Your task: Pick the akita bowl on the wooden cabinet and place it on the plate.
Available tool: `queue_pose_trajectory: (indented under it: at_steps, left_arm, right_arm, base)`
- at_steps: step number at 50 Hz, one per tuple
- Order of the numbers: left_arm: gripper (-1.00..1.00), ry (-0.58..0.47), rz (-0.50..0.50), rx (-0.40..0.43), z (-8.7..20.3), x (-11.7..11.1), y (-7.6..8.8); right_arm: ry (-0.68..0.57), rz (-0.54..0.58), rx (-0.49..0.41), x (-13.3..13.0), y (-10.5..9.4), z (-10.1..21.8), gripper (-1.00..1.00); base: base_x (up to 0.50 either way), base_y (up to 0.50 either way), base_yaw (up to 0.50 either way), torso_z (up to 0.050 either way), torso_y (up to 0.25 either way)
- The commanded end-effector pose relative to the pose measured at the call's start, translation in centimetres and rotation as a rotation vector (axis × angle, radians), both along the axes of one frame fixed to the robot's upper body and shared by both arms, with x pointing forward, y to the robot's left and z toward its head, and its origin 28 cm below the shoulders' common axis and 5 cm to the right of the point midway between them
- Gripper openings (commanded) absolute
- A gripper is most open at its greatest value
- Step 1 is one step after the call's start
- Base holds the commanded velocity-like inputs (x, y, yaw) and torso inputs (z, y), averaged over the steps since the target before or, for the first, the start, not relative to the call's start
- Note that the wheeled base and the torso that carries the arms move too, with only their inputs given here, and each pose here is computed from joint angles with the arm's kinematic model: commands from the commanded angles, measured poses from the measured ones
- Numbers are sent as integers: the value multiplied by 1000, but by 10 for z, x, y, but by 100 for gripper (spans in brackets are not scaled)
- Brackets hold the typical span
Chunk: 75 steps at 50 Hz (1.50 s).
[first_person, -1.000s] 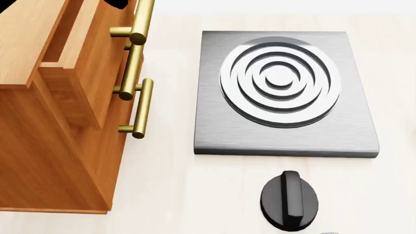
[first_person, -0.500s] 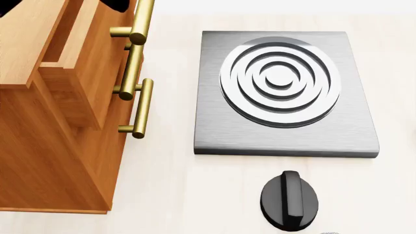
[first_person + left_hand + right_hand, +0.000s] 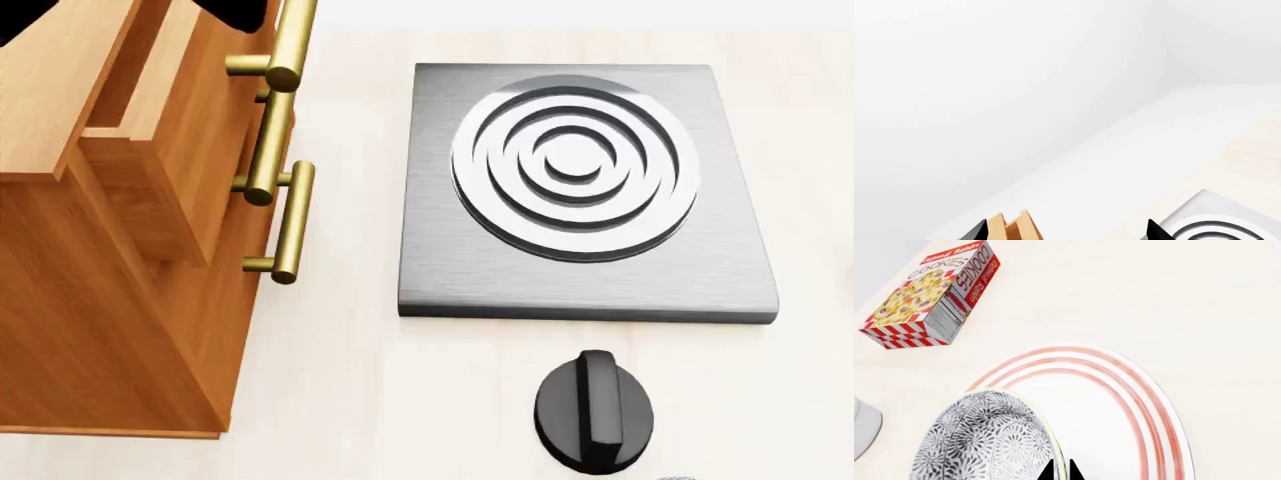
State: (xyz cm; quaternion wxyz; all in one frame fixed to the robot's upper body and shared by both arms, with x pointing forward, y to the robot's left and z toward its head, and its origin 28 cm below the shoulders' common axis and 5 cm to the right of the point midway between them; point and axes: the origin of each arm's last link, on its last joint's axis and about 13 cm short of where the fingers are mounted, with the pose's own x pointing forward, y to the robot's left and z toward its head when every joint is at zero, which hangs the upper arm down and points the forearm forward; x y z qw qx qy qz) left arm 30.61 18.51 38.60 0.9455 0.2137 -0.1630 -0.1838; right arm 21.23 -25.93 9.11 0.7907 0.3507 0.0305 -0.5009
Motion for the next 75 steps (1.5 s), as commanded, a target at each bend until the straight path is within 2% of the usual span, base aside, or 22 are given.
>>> queue_pose_trajectory:
  at_steps: [1, 16, 19, 20, 48, 61, 75]
  left_arm:
    - [100, 4, -1, -2, -2, 1, 0]
    - [100, 6, -5, -4, 0, 1, -1]
    - [100, 4, -5, -1, 0, 1, -1]
    - [100, 5, -5, -3, 0, 1, -1]
    - [100, 9, 4, -11, -3, 1, 3]
    - [100, 9, 6, -17, -2, 0, 4]
    - [100, 4, 6, -17, 0, -2, 4]
  right_arm:
    - [-4, 0, -20, 2, -2, 0, -100]
    - [6, -3, -18, 2, -3, -3, -100]
    - [23, -1, -47, 1, -2, -2, -100]
    - [16, -1, -41, 1, -2, -3, 100]
    - [13, 15, -70, -1, 0, 0, 100]
    - [-134, 52, -157, -15, 11, 56, 100]
    - [-215, 67, -217, -28, 19, 84, 100]
  base:
    - [0, 0, 0, 0, 0]
    - [0, 0, 0, 1, 0]
    - [0, 0, 0, 0, 0]
    - [0, 0, 0, 0, 0]
    - [0, 0, 0, 0, 0]
    - [0, 0, 0, 0, 0]
    - [0, 0, 0, 0, 0]
